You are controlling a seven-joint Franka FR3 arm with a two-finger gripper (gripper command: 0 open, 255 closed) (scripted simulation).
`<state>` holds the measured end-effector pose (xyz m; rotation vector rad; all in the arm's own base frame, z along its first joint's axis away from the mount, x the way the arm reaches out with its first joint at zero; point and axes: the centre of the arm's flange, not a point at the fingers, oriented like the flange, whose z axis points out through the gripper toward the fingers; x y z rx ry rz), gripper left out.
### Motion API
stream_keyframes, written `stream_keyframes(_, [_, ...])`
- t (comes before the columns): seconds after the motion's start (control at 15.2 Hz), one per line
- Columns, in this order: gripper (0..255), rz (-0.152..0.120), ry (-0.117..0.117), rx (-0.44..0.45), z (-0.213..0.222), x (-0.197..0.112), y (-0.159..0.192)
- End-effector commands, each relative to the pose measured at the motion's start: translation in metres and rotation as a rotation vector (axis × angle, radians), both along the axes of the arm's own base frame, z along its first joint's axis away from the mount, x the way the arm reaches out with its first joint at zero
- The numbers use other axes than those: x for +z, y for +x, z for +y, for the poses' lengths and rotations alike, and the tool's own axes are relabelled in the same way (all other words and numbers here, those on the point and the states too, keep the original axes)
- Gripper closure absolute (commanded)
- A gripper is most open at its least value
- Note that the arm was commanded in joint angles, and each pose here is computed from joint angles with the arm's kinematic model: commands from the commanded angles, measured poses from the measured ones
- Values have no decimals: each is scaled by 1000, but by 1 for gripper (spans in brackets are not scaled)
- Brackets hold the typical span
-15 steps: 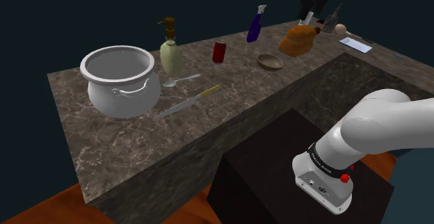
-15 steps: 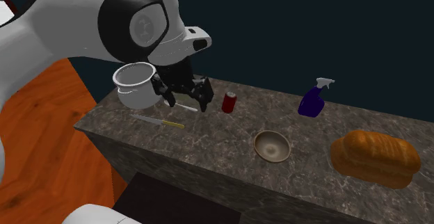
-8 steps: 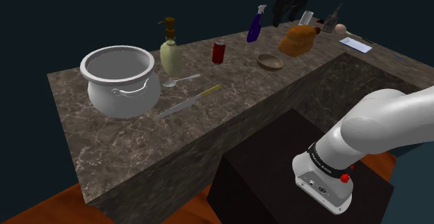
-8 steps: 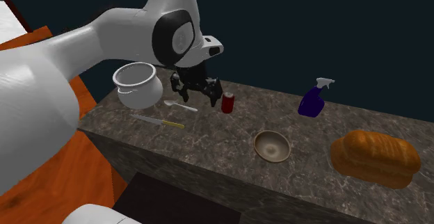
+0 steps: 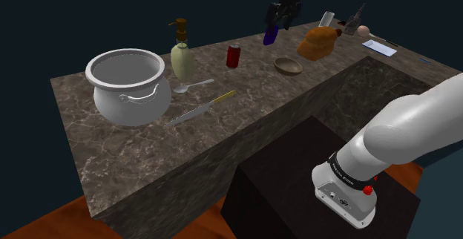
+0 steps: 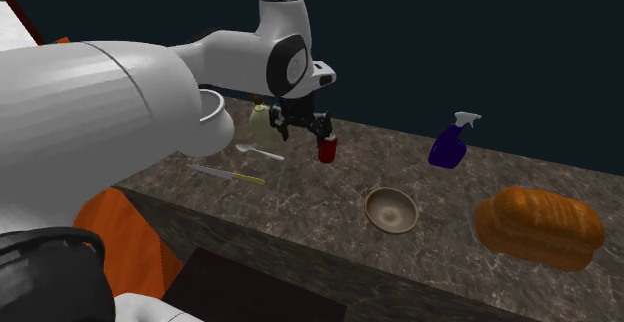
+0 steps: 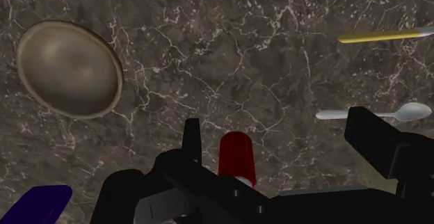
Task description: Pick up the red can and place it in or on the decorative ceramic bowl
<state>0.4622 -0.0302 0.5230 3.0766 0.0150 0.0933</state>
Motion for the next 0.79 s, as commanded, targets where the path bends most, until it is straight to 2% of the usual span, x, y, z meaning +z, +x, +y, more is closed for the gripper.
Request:
stream_keyframes(0.0, [0, 2, 6, -6, -1, -21, 22])
stream_keyframes(0.73, [0, 15, 35, -35, -8, -107, 141])
